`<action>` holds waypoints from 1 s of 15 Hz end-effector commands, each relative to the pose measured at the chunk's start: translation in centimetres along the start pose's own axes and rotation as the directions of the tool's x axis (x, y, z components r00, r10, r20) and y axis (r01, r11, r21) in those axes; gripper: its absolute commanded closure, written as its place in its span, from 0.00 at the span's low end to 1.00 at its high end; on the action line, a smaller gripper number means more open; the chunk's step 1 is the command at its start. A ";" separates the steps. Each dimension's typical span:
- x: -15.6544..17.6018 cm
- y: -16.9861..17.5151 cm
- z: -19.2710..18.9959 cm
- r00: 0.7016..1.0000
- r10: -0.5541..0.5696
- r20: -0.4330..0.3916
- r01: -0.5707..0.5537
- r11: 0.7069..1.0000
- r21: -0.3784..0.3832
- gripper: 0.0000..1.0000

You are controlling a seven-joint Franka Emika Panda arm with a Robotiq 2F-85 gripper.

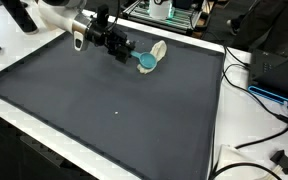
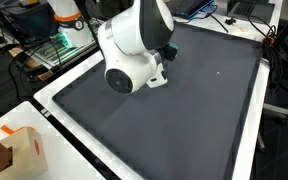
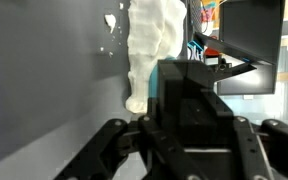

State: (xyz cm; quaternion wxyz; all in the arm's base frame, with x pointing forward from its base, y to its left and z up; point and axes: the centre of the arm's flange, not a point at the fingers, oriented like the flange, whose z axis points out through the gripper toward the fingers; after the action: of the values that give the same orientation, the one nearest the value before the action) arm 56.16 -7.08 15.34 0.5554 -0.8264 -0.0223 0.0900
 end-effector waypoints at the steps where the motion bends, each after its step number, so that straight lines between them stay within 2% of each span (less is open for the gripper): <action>1: -0.8 3.7 0.5 0.998 -0.013 0.064 0.021 0.991 -0.133 0.75; 6: -0.4 3.2 1.1 0.999 0.013 0.034 -0.010 0.996 -0.089 0.75; 10: -0.5 2.8 1.4 0.996 0.089 -0.019 -0.090 0.993 -0.072 0.75; 12: -0.4 2.9 1.4 0.993 0.119 -0.027 -0.121 0.987 -0.106 0.75; 15: -0.3 2.6 1.4 0.994 0.111 0.006 -0.109 0.981 -0.162 0.75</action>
State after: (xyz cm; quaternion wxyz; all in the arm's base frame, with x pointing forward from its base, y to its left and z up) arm 56.29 -7.02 15.31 0.5437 -0.8319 0.0088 0.1109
